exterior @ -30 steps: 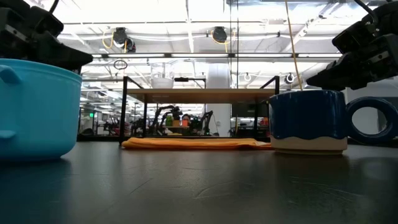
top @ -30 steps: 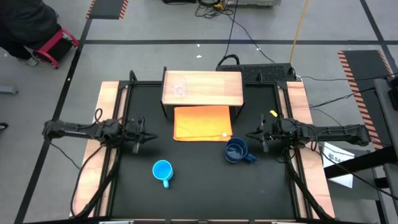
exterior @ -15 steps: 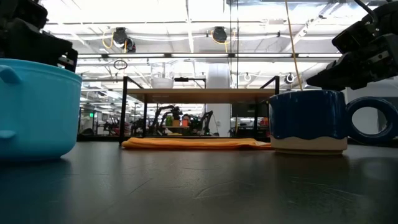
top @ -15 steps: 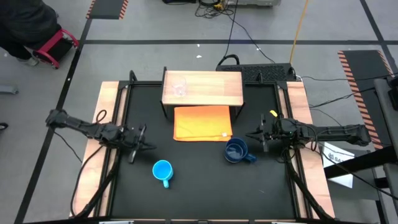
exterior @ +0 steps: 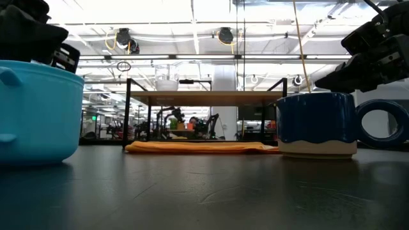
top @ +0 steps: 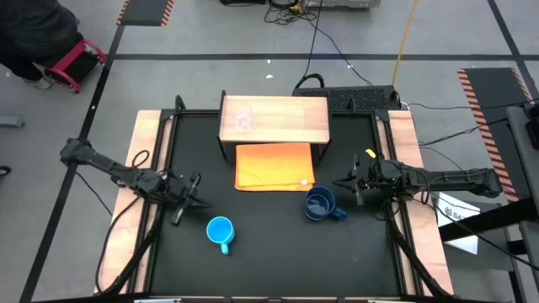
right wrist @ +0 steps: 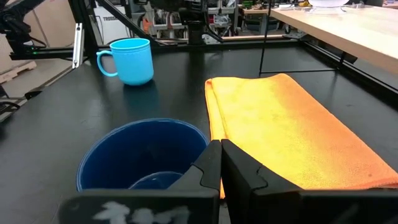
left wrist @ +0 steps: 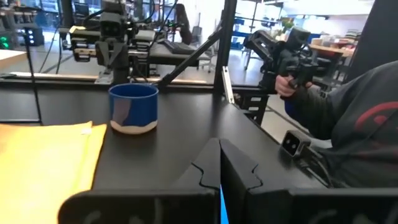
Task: Stack small to large cups/mugs on shelf
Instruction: Put the light blue mug on the shelf
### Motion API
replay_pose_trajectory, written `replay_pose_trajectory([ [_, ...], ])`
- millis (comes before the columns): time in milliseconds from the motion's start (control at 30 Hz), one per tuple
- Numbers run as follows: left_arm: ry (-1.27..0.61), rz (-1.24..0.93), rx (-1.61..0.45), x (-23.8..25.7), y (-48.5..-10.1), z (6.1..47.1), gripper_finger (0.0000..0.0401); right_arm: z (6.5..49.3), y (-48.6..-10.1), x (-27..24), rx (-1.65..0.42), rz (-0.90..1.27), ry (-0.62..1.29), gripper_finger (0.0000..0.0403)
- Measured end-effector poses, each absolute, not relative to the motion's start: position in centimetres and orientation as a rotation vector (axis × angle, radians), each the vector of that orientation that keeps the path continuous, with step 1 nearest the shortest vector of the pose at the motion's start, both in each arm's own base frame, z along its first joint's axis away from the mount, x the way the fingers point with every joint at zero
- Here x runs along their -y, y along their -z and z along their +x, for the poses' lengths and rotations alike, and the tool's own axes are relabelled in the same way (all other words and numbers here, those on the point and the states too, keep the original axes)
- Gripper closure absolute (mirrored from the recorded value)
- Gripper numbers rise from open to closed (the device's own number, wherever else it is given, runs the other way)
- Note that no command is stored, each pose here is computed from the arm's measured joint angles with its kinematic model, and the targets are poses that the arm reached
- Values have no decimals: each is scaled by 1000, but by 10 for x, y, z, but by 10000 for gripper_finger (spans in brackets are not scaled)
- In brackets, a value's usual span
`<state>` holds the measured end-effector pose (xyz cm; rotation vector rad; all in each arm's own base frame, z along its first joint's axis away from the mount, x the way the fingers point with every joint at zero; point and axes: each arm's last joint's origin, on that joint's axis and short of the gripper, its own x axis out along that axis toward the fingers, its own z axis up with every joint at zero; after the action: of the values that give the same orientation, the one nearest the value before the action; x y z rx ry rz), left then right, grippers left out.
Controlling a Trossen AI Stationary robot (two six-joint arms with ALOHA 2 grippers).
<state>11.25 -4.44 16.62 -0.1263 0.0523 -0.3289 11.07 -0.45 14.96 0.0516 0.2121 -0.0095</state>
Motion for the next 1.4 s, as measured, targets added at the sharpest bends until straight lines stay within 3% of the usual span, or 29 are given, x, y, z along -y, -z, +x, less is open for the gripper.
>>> replay_pose_trajectory([
  [467, 402, -56, -154, 69, -181, 135, 401, 111, -150, 5, -212, 60, 10, 403],
  [833, 269, -140, -488, 73, -228, 159, 401, 111, -150, 5, -212, 57, 10, 403],
  [1100, 302, -157, -636, 80, -260, 170, 401, 111, -149, 5, -214, 52, 10, 403],
  [1400, 279, -155, -818, 87, -253, 190, 400, 111, -149, 5, -216, 44, 9, 403],
])
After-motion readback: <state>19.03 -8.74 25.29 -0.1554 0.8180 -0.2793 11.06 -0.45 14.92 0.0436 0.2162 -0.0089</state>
